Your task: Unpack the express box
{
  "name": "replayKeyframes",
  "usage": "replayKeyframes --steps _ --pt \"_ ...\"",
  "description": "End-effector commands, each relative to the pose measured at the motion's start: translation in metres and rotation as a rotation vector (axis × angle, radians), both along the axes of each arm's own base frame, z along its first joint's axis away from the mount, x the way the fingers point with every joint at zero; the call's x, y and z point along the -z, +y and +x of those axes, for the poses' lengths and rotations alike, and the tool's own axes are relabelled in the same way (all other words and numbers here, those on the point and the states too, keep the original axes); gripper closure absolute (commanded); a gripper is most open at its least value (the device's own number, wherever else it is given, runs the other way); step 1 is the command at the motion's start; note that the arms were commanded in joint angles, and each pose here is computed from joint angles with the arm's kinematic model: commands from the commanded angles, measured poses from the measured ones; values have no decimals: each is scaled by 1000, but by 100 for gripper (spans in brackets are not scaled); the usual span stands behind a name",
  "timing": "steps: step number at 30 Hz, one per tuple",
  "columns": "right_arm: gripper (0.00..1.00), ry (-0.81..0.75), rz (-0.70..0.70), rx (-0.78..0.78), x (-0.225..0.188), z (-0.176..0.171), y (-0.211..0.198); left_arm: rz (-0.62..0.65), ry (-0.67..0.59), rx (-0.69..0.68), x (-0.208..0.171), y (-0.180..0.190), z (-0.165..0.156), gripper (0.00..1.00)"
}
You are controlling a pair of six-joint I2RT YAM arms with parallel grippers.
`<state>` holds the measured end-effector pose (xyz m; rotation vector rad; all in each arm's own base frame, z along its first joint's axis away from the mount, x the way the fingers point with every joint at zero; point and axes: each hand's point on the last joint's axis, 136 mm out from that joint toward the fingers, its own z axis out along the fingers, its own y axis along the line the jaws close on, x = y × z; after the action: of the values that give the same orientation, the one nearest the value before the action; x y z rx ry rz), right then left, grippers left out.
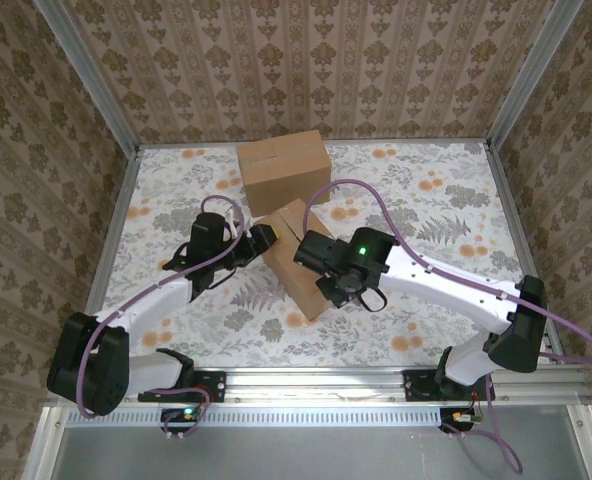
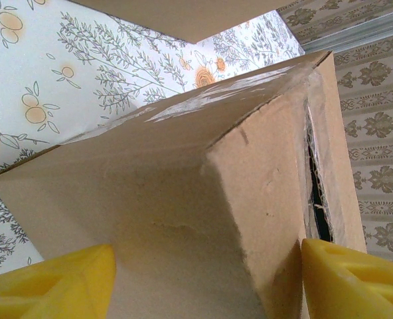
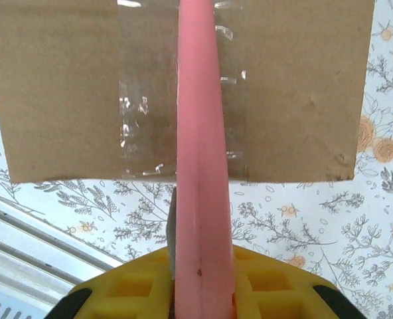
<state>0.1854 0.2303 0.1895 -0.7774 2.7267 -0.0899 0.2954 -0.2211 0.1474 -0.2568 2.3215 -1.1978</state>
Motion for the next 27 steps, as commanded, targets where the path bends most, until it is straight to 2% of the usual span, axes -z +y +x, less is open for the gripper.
replayKeyframes --steps 1,17,27 --pt "100 100 -104 44 7 -29 -35 95 136 -43 43 17 -13 28" --pt "100 222 -151 56 10 -72 -62 99 140 -45 45 18 -12 29" --pt "100 222 -159 80 4 -92 -81 103 145 -49 47 19 -12 28"
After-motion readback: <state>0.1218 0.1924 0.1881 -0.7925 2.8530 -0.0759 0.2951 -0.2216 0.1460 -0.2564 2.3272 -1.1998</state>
